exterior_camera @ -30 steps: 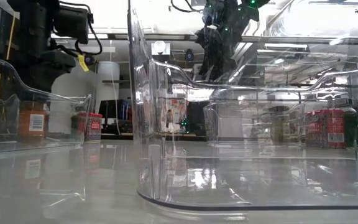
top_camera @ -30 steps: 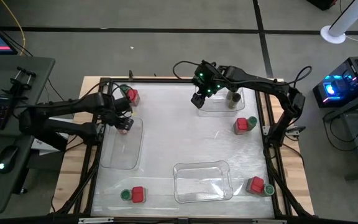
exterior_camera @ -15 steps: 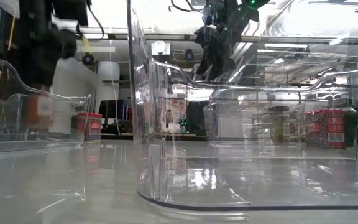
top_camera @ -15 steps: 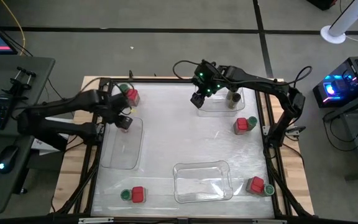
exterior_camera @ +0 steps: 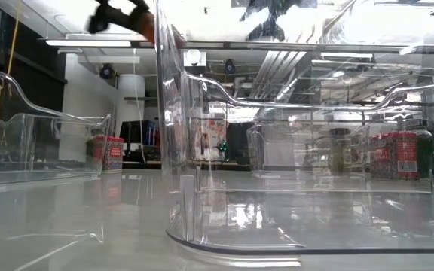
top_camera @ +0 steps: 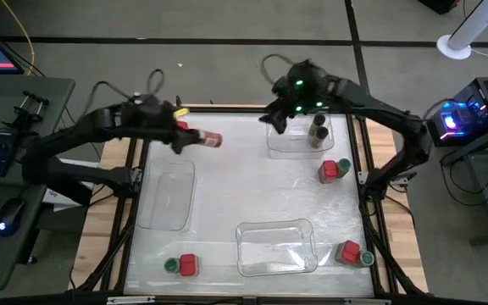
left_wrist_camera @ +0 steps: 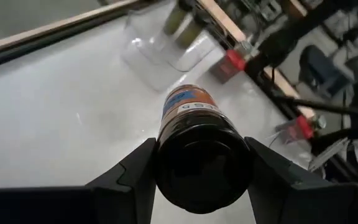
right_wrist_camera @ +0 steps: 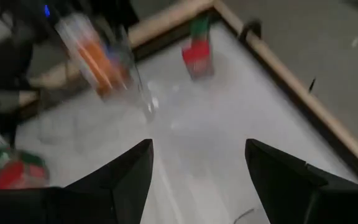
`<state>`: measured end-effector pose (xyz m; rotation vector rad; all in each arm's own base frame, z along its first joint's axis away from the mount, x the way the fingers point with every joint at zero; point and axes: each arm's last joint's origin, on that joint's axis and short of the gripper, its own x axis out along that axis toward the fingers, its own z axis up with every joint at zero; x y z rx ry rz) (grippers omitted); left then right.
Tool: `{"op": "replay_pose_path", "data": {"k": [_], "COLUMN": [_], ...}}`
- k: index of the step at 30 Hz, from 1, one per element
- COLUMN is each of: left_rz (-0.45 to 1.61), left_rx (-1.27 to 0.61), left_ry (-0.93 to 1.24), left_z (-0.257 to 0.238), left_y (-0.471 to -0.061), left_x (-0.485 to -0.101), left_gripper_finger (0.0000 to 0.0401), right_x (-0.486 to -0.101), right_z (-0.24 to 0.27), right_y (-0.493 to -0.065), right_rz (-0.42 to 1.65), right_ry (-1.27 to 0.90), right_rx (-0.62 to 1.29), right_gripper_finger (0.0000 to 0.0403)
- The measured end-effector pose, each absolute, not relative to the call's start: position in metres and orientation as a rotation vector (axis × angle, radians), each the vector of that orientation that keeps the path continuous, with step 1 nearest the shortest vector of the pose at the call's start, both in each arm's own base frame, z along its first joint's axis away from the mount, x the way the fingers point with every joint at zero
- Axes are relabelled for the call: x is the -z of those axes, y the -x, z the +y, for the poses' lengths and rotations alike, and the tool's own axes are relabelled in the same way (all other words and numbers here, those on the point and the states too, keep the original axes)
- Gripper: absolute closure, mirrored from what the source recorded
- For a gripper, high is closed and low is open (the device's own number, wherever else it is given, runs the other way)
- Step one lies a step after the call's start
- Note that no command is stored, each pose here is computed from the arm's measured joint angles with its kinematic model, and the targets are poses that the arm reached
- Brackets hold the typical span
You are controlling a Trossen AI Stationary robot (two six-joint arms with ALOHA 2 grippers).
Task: Sort spices by type
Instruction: Put the black seasoning bottle into the top right transparent bin
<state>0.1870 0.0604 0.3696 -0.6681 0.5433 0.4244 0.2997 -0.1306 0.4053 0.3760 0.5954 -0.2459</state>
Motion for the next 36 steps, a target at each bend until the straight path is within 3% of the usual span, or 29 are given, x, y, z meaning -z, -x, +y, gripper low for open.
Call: {"op": "replay_pose_path", "data": {"k": [9,15,20,31,36], "left_rz": [0.717,0.702,0.781,0.881,0.93], "left_rx": [-0.257,-0.248,-0.258,-0.305,-0.365], "left_ry": [0.503,0.319,0.23,0.105,0.018], "left_z": [0.106,0.141,0.163,0.182,0.185], "left_y": [-0.304,-0.373,-0.415,-0.459,-0.459], "left_x": [-0.334,-0.336,-0.31,-0.256,-0.249], "left_gripper_finger": [0.0237,0.0237,0.0237,0.0237,0.0207], "right_x": [-0.462,-0.467,-0.465,-0.464,-0.464], "right_z": [-0.104,-0.092,-0.089,-0.081,-0.078], "right_y": [-0.242,-0.228,-0.229,-0.234,-0.235], "right_rz": [0.389,0.384,0.401,0.391,0.394], "right_ry": [-0.387,-0.388,-0.381,-0.395,-0.392], "right_rx": [0.407,0.506,0.56,0.594,0.58], "right_gripper_finger": [0.0151,0.0151,0.0151,0.0151,0.0151]}}
